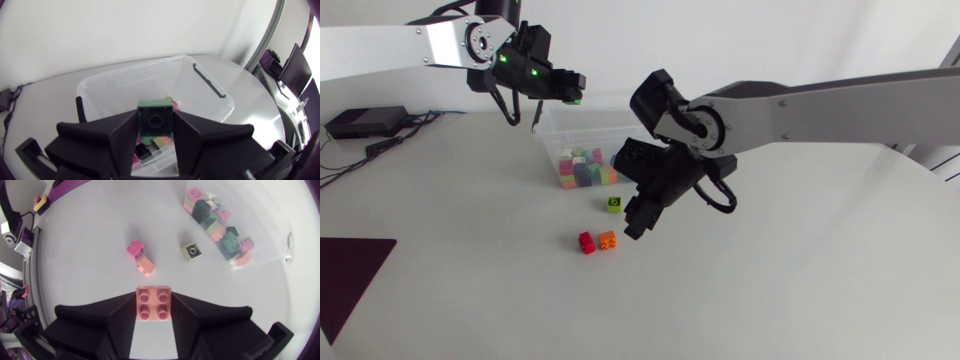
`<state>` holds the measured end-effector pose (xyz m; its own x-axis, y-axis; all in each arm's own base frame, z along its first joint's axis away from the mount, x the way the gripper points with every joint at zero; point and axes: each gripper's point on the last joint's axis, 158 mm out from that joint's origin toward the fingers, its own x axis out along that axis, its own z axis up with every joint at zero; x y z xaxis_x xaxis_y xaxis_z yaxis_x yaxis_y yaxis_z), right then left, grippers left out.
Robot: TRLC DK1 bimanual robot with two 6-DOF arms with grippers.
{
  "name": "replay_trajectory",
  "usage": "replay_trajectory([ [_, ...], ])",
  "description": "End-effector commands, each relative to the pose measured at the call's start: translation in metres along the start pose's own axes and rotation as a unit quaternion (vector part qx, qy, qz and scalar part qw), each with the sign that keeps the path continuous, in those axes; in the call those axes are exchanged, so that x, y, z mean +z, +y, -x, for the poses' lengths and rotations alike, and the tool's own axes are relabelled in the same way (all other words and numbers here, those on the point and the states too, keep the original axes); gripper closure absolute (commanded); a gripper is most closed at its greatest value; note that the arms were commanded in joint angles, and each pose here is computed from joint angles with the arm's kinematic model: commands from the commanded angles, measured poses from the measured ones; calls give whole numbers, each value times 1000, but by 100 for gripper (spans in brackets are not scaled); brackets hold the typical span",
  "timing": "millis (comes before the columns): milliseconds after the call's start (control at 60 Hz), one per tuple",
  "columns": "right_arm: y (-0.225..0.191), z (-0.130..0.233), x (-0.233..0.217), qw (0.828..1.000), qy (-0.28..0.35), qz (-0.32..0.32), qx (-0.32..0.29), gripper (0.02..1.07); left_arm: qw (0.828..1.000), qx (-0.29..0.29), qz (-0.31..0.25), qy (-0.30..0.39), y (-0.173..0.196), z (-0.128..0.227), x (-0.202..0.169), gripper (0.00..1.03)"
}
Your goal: Place the duplo bricks in the container
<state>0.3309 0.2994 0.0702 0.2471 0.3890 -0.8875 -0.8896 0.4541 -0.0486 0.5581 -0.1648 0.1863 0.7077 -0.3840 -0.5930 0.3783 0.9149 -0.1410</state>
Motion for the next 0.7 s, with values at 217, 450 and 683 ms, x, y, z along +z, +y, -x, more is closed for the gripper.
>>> replay_trajectory([
  [217,-5,12,-4,1000,-12,-14,0,82,998,29,2,-58,3,-14,26,50],
  [450,-17,26,6,999,-40,-22,-15,82,995,48,-11,-86,-2,-18,32,6],
  [683,-44,54,43,992,-104,-46,-48,82,992,59,-18,-114,-7,23,47,5],
])
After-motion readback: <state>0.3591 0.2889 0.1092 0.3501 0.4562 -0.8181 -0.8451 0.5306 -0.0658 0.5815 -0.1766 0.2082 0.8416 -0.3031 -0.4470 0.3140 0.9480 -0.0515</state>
